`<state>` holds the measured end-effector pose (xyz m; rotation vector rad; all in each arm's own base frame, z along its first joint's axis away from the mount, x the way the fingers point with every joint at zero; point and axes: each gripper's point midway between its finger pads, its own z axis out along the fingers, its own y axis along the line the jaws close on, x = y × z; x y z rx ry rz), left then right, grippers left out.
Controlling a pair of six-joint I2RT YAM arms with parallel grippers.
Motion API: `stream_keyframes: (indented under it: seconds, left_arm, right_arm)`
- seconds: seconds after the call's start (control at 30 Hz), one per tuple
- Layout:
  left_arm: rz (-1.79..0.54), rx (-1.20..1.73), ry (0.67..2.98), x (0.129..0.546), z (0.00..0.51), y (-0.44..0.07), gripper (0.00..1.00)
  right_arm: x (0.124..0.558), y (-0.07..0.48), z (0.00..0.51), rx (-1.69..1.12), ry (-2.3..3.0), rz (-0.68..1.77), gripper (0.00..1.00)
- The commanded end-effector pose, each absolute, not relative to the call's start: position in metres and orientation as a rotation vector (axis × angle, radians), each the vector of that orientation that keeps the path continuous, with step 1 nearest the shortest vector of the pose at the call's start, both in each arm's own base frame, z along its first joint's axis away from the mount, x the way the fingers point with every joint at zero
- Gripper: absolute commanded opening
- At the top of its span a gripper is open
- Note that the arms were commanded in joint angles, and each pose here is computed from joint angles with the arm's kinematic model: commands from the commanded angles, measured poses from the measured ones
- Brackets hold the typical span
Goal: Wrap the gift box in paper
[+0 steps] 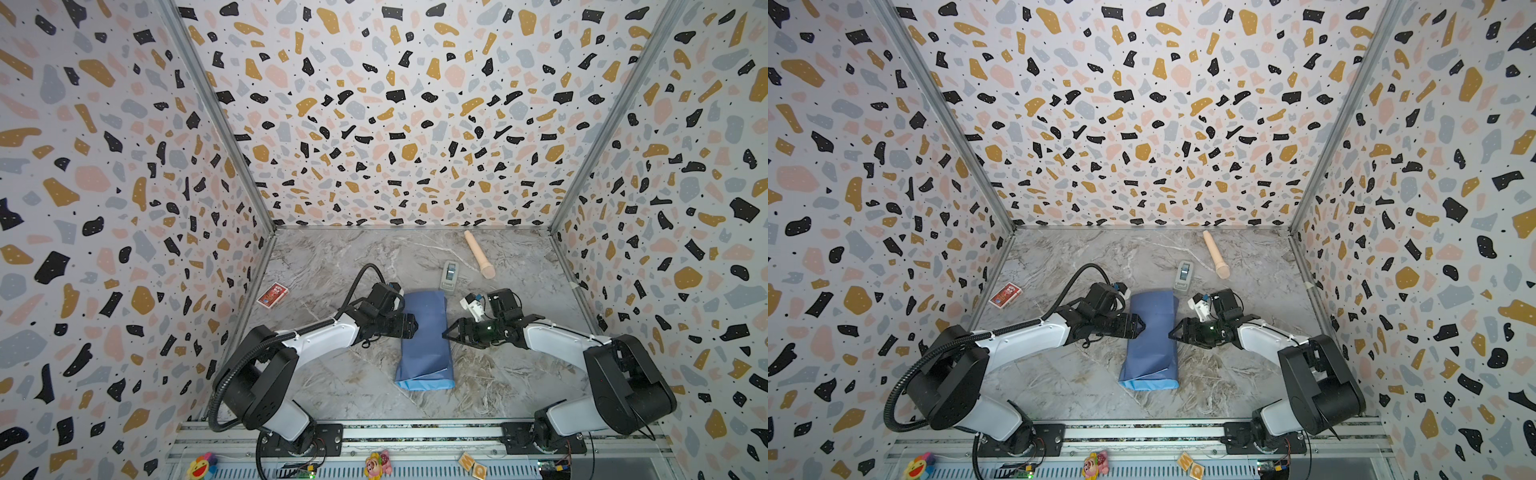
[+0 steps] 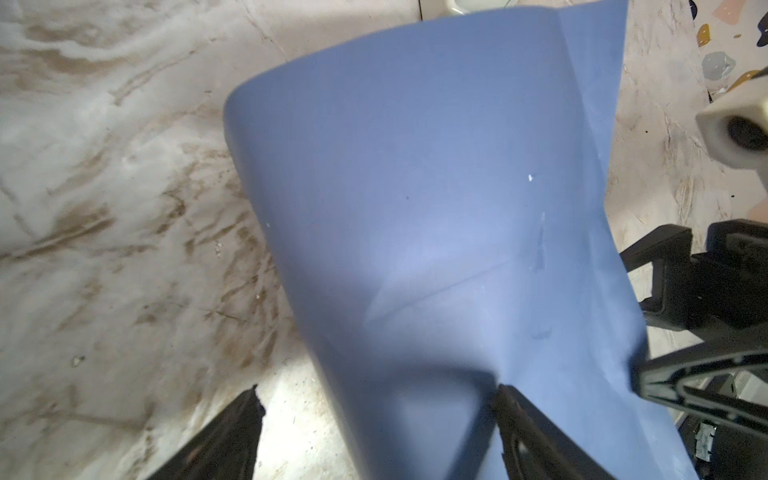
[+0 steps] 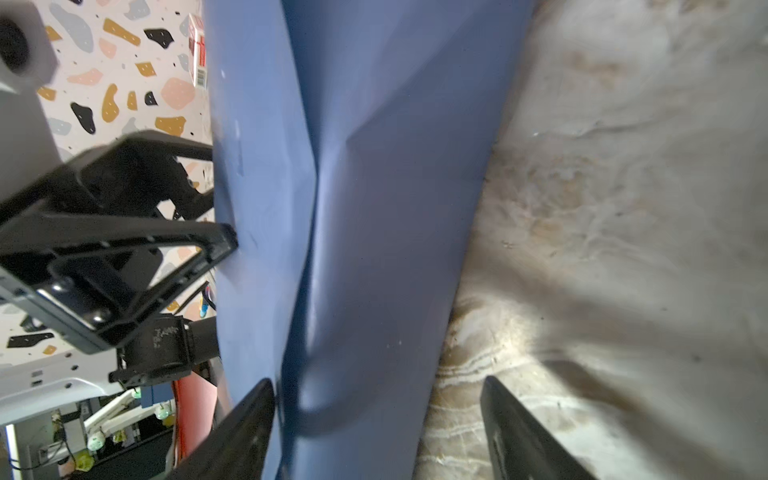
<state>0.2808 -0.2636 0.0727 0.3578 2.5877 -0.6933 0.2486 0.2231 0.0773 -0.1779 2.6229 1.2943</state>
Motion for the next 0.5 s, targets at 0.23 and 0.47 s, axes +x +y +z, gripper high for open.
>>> stream_keyframes:
  seconds: [0.23,0.47]
  left_arm:
    - [-0.557,0.414,2.768,0.254,0.029,-0.241,0.87]
    - [-0.566,0.412,2.764,0.257,0.031,-0.243,0.86]
  right_arm:
    - [0.313,0.234,0.097,-0.117,2.545,1.215,0.89]
    - [0.319,0.231,0.067,-0.101,2.623,1.141,0.91]
